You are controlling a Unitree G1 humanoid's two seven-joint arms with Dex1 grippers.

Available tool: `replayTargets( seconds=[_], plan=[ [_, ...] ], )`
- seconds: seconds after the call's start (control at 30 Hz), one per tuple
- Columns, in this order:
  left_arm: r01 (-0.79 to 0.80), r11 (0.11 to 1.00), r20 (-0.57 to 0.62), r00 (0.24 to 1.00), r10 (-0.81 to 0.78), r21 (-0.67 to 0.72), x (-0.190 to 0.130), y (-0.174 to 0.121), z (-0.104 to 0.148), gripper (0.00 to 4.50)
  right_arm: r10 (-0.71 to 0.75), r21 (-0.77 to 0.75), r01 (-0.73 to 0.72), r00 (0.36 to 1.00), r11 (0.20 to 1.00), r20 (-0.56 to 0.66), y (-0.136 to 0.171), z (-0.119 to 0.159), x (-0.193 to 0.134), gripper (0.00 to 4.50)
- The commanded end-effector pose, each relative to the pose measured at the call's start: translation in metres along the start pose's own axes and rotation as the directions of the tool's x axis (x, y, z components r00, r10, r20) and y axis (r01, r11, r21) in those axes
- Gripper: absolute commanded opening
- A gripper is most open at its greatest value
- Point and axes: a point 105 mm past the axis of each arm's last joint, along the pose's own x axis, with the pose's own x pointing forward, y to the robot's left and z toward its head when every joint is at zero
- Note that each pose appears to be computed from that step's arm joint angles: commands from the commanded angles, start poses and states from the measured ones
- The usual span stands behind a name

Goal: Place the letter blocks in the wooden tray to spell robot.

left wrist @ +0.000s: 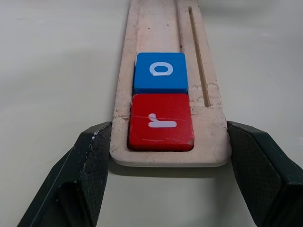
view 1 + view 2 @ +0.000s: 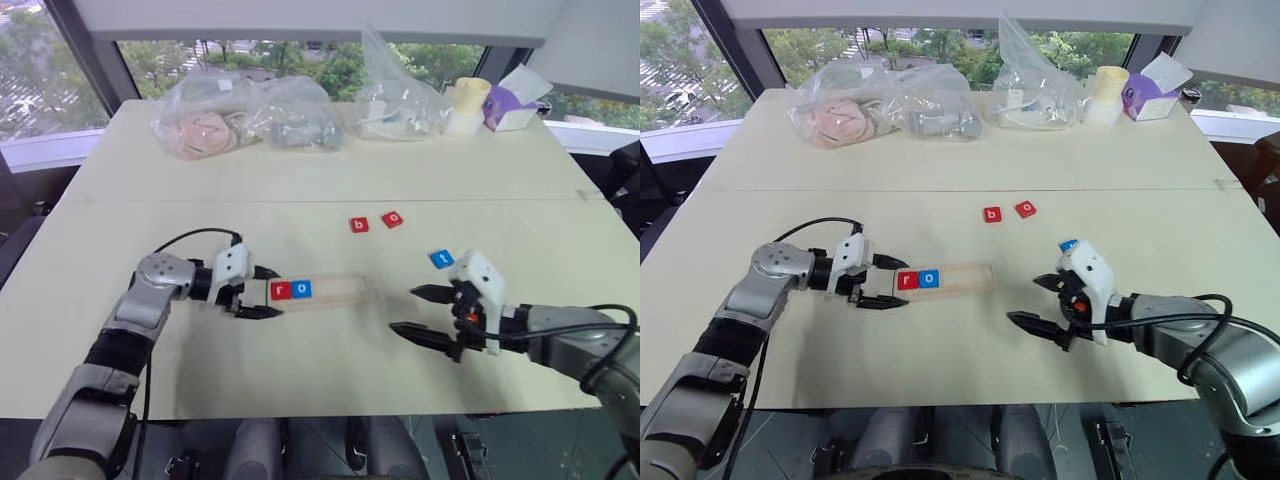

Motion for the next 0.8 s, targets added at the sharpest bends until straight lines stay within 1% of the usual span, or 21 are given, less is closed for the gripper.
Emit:
replayTargets(
  seconds=[0.03,0.23,0.3,0.33,0.37,0.43,0.53,0.6,0.67,0.77,0.8],
  plan=[
    [0.037,0.999,-0.041,0.999,-0.036,0.034,0.001,0.002,-0.001,3.12,-0.006,-0.038,0.007,0.999,0.999,0.046,0.0,0.011,-0.002,4.5],
    [0.041,0.998,-0.059,0.998,-0.039,0.039,0.002,0.013,-0.003,3.12,0.001,-0.026,0.0,0.999,1.0,0.055,0.008,0.008,0.002,4.5],
    [0.049,0.998,-0.062,0.997,-0.047,0.031,0.002,0.014,-0.004,4.18,0.0,-0.022,0.001,0.998,1.0,0.059,0.009,0.008,0.002,4.5],
    [0.061,0.998,-0.065,0.996,-0.06,0.021,0.002,0.013,-0.006,4.47,-0.001,-0.02,0.002,0.998,1.0,0.059,0.01,0.008,0.002,4.5],
    [0.074,0.997,-0.071,0.995,-0.073,0.013,0.002,0.011,-0.007,4.47,-0.001,-0.02,0.002,0.998,1.0,0.059,0.01,0.008,0.002,4.5],
    [0.048,0.999,-0.058,0.997,-0.047,0.013,0.002,0.013,-0.006,4.47,-0.004,-0.018,0.005,0.998,1.0,0.058,0.011,0.007,0.002,4.5],
    [0.066,0.996,-0.079,0.994,-0.071,-0.065,-0.008,0.008,-0.007,4.47,-0.042,-0.044,0.045,0.996,0.998,0.075,0.005,0.011,0.001,4.5],
    [0.054,0.99,-0.046,0.997,-0.06,-0.132,-0.023,0.006,0.002,4.47,-0.119,-0.088,0.133,0.982,0.987,0.147,-0.011,0.03,0.004,4.5],
    [-0.012,0.985,-0.033,0.999,0.006,-0.173,-0.044,0.009,0.01,4.47,-0.199,-0.084,0.219,0.959,0.972,0.201,-0.032,0.049,0.019,4.5],
    [-0.075,0.975,-0.012,0.997,0.075,-0.211,-0.065,0.01,0.023,4.47,-0.26,-0.015,0.269,0.944,0.963,0.205,-0.048,0.058,0.05,4.5],
    [-0.139,0.967,0.014,0.989,0.146,-0.214,-0.072,0.016,0.031,4.47,-0.292,0.031,0.292,0.938,0.956,0.186,-0.054,0.058,0.065,4.5]
  ],
)
